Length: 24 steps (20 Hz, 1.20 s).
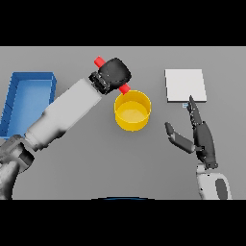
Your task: Pick up the red beaker and tilt it to pour out 1 green nut into yellow bowl. Pick up the yellow bowl and place it on the metallic measuring scale.
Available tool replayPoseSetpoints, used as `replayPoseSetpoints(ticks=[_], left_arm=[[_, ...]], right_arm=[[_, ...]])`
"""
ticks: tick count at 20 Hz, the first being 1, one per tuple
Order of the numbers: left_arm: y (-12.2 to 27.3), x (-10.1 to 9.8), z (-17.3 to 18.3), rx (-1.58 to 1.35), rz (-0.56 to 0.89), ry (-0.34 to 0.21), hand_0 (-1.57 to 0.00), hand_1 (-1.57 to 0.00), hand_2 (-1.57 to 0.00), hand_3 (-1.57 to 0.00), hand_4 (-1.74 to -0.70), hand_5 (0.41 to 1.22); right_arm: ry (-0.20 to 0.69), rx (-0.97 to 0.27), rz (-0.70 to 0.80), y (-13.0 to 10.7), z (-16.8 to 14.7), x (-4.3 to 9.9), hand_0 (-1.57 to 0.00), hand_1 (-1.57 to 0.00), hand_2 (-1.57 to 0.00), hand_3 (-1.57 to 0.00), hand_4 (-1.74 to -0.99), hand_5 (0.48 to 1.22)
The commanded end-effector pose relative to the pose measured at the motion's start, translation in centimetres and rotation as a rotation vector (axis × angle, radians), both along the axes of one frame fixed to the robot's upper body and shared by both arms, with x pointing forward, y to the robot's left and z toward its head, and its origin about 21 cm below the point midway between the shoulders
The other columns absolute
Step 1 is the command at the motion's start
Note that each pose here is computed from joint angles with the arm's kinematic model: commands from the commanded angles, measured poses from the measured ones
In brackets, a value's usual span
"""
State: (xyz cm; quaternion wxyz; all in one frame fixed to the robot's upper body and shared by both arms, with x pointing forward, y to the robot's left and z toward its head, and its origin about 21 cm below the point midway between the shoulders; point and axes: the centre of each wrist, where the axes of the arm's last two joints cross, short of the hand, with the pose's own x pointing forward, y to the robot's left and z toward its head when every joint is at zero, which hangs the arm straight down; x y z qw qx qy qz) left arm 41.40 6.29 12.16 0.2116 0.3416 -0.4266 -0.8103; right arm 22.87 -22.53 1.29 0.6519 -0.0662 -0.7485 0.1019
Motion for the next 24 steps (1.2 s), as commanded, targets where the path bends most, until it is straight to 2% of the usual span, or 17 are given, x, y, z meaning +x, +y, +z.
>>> replayPoseSetpoints(ticks=[1, 5, 6, 10, 14, 18, 20, 21, 24], left_arm=[[-0.1, 0.1, -0.1, 0.042, -0.021, -0.01, -1.57, -1.57, -1.57, -1.5, -1.73, 1.22], [-1.1, 0.1, 0.3, 0.19, -0.112, -0.079, -1.57, -1.57, -1.57, -1.54, -1.74, 1.221], [-1.4, 0.1, 0.5, 0.228, -0.129, -0.11, -1.57, -1.57, -1.57, -1.55, -1.74, 1.221], [-1.8, -0.1, 0.1, 0.352, -0.199, -0.146, -1.57, -1.57, -1.57, -1.56, -1.74, 1.221], [-2.8, -0.1, 0.1, 0.456, -0.264, -0.214, -1.57, -1.57, -1.57, -1.57, -1.73, 1.221], [-3.7, -0.1, 0.8, 0.545, -0.317, -0.291, -1.57, -1.57, -1.57, -1.57, -1.73, 1.221], [-4.8, -0.1, 2.0, 0.597, -0.36, -0.341, -1.57, -1.57, -1.57, -1.57, -1.73, 1.221], [-5.2, -0.1, 2.8, 0.614, -0.372, -0.347, -1.57, -1.57, -1.57, -1.57, -1.73, 1.221], [-5.6, 1.2, 8.9, 0.638, -0.348, -0.459, -1.57, -1.57, -1.57, -1.57, -1.73, 1.221]], right_arm=[[-0.001, -0.003, -0.007, 0.2, -0.3, 0.0, 0.0, 0.0, 0.0, 0.0, -1.213, 0.591], [-0.025, -0.01, -0.011, 0.4, -0.1, 0.0, 0.0, 0.0, 0.0, 0.0, -1.173, 0.572], [-0.02, -0.008, -0.009, 0.3, -0.2, -0.1, 0.0, 0.0, 0.0, 0.0, -1.16, 0.569], [-0.02, 0.019, -0.005, 0.2, -0.1, 0.2, 0.0, 0.0, 0.0, 0.0, -1.135, 0.567], [-0.026, -0.01, -0.009, 0.0, -0.1, 0.1, 0.0, 0.0, 0.0, 0.0, -1.136, 0.578], [-0.027, 0.013, -0.016, 0.0, 0.0, -0.2, 0.0, 0.0, 0.0, 0.0, -1.13, 0.577], [-0.03, 0.005, -0.019, -0.2, -0.3, -0.2, 0.0, 0.0, 0.0, 0.0, -1.133, 0.575], [-0.041, 0.002, -0.019, 0.1, 0.1, -0.2, 0.0, 0.0, 0.0, 0.0, -1.138, 0.572], [-0.031, -0.002, -0.016, 0.1, 0.0, 0.0, 0.0, 0.0, 0.0, 0.0, -1.135, 0.563]])
